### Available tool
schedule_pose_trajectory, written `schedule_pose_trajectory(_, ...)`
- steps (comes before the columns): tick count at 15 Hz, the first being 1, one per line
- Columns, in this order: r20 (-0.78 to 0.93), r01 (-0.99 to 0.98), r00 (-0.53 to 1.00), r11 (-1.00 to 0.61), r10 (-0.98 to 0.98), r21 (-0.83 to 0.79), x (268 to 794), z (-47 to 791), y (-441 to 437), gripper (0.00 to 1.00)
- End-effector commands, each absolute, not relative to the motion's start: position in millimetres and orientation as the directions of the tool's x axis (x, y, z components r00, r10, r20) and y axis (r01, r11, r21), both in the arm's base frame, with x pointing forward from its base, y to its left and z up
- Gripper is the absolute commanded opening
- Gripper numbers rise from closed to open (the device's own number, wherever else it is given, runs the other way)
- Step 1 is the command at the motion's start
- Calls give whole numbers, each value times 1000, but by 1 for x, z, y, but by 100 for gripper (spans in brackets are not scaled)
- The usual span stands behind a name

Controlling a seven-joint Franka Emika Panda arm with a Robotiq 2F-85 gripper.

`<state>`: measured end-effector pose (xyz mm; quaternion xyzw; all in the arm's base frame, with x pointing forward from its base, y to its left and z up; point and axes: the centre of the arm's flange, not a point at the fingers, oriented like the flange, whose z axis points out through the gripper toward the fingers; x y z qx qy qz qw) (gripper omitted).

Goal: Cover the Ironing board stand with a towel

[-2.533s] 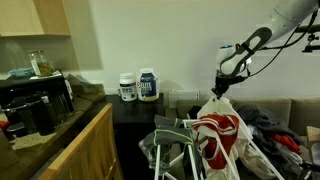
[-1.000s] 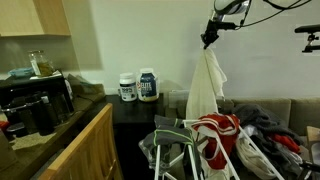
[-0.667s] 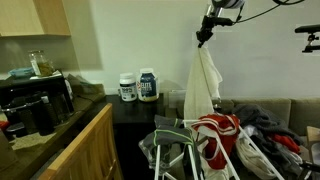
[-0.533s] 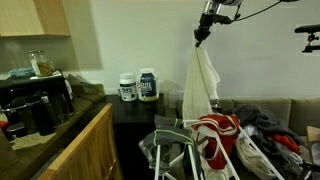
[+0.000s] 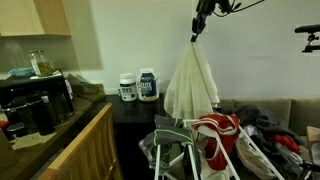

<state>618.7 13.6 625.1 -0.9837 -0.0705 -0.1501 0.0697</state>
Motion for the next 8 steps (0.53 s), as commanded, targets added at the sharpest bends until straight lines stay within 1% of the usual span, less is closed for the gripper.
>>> schedule_pose_trajectory(1, 328, 298, 914, -943, 239, -145, 581, 655, 35, 1)
schedule_pose_trajectory(8, 323, 474, 855, -864, 406, -167, 539, 686, 91, 1)
